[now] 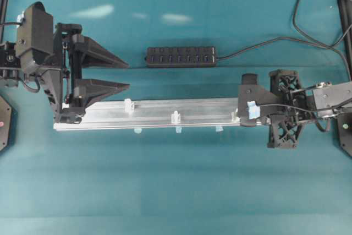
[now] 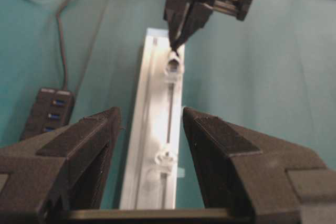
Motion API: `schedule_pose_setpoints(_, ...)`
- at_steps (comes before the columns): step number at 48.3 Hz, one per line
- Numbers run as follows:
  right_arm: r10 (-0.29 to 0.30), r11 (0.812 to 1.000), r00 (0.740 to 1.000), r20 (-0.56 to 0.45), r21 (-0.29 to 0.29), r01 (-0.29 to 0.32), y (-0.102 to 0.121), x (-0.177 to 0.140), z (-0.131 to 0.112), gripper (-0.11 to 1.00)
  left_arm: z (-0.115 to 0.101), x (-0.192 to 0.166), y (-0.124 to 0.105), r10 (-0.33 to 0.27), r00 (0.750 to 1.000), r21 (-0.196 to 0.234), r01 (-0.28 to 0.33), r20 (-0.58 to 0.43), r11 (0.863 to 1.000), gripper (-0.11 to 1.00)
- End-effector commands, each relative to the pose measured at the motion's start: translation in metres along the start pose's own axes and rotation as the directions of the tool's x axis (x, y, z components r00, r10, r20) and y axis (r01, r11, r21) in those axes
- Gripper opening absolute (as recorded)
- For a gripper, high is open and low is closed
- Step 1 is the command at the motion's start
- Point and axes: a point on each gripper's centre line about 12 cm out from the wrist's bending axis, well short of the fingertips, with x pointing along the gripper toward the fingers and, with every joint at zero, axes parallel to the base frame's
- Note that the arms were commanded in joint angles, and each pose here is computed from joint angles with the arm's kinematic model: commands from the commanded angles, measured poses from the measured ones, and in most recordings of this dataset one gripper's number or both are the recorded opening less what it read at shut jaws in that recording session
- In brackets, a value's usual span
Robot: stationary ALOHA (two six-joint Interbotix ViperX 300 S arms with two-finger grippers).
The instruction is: Pass the USB cable through three rings with both arms.
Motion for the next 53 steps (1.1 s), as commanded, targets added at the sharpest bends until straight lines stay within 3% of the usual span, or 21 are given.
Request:
schedule_pose_setpoints(1, 0.004, 1.0, 0.999, 0.031, 0.005, -0.004, 0.0, -0.002, 0.008, -0.09, 0.011, -0.001, 0.0, -0.001, 1.0, 0.003, 0.001, 0.031, 1.0, 0.64)
schedule_pose_setpoints(25, 0.023, 1.0, 0.994, 0.104, 0.013, -0.024, 0.002, -0.002, 0.019, -0.09, -0.001, 0.008, 0.004, 0.015, 0.999, -0.005, -0.015, -0.028, 1.0, 0.64)
schedule_pose_setpoints(44, 0.029, 0.999, 0.99, 0.137, 0.035, -0.034, 0.001, -0.002, 0.023, -0.09, -0.031, 0.073, 0.013, 0.037, 0.99, -0.008, -0.038, -0.136, 0.999, 0.7)
schedule_pose_setpoints(53, 0.035, 0.996, 0.987, 0.159, 0.075, -0.047, 0.002, -0.001, 0.024, -0.09, -0.036, 0.105, 0.014, 0.039, 0.985, 0.003, -0.039, -0.17, 0.999, 0.76)
